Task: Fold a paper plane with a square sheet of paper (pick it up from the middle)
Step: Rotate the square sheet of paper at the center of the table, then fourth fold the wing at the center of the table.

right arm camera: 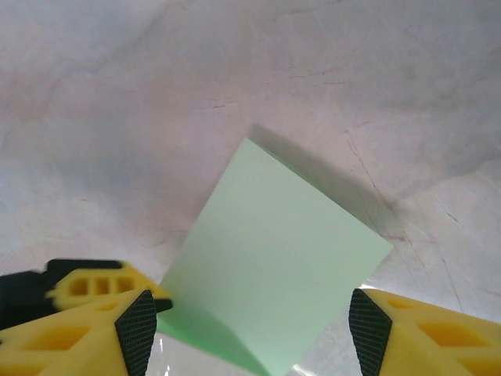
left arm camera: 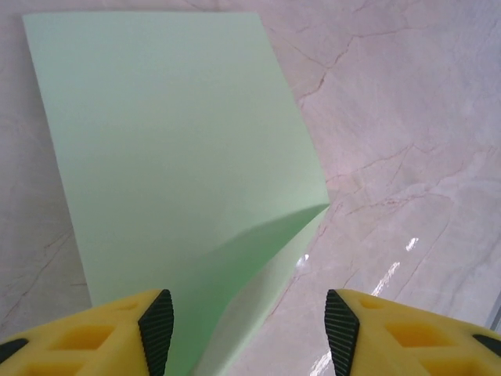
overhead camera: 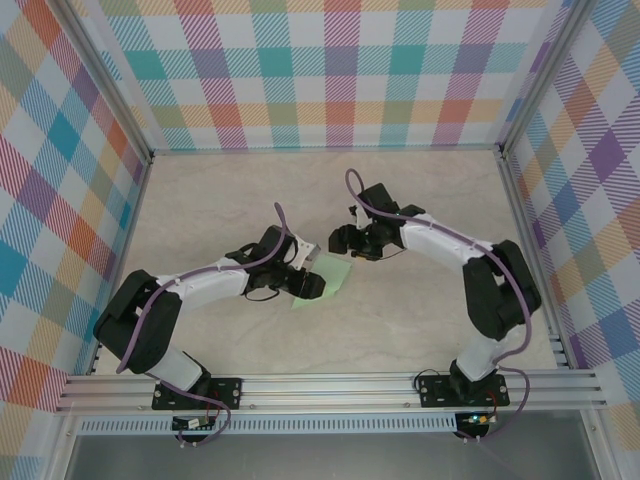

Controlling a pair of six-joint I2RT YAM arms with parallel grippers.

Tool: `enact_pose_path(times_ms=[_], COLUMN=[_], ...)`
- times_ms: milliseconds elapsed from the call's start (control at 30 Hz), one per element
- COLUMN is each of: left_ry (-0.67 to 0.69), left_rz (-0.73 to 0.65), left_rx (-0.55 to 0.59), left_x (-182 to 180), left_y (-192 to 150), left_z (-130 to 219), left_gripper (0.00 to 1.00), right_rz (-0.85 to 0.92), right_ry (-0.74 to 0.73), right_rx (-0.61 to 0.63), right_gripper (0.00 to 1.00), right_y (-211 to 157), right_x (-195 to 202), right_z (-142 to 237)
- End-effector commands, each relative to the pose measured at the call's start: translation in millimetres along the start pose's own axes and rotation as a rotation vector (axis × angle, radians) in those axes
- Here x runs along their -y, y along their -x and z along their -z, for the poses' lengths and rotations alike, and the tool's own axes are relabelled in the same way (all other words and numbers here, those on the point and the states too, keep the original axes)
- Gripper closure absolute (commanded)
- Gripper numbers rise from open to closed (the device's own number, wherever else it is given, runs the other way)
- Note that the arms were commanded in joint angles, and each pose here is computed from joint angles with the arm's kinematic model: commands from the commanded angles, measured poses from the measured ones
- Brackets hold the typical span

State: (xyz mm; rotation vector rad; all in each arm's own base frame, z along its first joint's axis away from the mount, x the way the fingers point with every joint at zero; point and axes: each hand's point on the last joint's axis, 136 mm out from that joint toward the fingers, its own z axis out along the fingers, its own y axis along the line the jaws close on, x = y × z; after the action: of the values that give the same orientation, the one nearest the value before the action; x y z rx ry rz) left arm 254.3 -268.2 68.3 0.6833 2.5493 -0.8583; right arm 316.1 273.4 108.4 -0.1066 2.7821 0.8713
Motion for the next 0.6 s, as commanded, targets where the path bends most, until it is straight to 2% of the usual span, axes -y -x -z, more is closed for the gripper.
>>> enact_pose_path(times_ms=[0,133,200,400,567], left_ry=[-0.005,0.024,0.038,0.058,-0.013], left_rz=[-0.047,-0.077,-0.083,-0.124,-0.172], left_rx=[0.011,0.004,0.015,0.046,0.057], left_x=[-2,-7,-10,-10,4], left_y=[-2,-7,-6,-1,2], left_z=[7,7,8,19,23], left_gripper=[0.47,0.49,0.59,0.74,0.9], right_rz=[-0.055,-0.082,-0.093,-0.11,-0.116], right_ry=[-0.059,-0.053,-0.054,-0.051,-0.048], right_rx=[-0.008,-0.012,-0.013,-0.017,-0.014], right_gripper=[0.3,0.3,0.3,0.3,0.3], right_y=[-15,-25,-28,-33,-34], right_x=[18,22,24,26,26], right_z=[5,7,7,6,8])
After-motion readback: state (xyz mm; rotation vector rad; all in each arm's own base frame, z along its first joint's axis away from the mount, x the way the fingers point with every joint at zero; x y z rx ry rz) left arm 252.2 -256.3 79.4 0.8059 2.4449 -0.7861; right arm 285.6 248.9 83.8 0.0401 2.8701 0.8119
